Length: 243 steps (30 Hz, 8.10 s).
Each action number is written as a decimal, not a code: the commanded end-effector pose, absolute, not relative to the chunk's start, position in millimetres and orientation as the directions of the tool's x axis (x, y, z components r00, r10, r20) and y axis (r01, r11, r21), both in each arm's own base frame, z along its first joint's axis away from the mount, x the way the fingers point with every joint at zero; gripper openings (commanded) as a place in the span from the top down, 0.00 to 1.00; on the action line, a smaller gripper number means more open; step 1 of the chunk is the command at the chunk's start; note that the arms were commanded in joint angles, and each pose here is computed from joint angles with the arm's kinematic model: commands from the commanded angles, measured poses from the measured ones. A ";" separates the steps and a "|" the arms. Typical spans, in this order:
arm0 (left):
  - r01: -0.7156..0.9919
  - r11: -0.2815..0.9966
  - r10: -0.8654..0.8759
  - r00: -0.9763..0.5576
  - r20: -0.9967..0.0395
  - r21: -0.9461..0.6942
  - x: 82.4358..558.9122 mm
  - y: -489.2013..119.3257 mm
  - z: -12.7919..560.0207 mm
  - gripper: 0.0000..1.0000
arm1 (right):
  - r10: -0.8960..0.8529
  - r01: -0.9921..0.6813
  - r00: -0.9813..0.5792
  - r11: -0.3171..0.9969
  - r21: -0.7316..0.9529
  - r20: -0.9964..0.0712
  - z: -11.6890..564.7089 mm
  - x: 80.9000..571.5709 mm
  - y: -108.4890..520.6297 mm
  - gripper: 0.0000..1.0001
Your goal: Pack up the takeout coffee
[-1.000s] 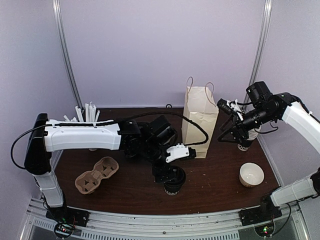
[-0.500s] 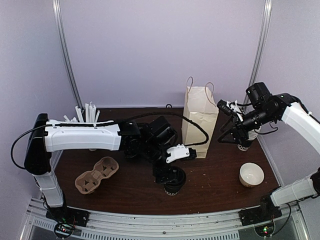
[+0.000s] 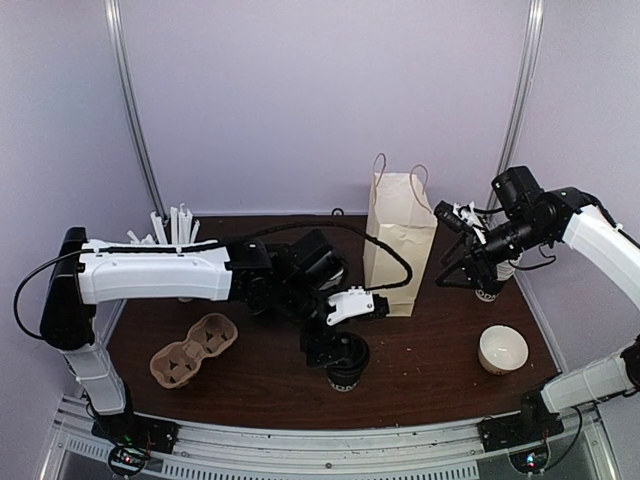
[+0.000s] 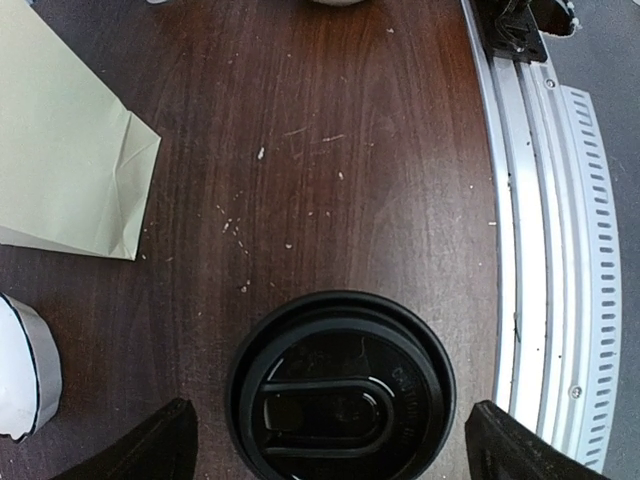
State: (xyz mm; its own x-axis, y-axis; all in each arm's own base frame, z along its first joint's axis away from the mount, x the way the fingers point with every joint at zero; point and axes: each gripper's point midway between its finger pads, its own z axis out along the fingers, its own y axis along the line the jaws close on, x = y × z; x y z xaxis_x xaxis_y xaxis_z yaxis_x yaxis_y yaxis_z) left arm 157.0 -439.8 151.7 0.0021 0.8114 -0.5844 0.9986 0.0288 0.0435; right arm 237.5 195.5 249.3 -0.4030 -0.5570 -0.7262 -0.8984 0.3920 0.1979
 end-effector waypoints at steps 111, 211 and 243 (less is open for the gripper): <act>0.897 0.442 0.737 -0.357 -0.574 0.009 301.3 -387.8 152.2 0.11 | -0.550 -0.899 -0.386 0.404 0.168 -0.741 246.1 229.3 187.4 0.29; 0.471 0.874 0.389 -0.527 -0.756 0.121 490.1 -281.6 210.5 0.02 | -0.559 -0.891 -0.336 0.451 0.062 -0.758 317.4 247.1 181.4 0.30; 0.561 0.807 0.467 -0.419 -0.779 0.182 392.0 -307.3 263.8 0.03 | -0.431 -0.578 -0.601 0.816 -0.007 -0.673 319.3 390.4 198.4 0.22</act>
State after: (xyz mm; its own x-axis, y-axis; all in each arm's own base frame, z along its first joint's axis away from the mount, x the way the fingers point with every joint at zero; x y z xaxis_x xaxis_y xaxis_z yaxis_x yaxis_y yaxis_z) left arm 397.7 -303.5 244.1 -0.4617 0.4817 -0.7448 0.5603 0.8094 0.1761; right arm 410.6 190.6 301.4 -0.6393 -0.4057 -0.6532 -0.5662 0.8231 0.0429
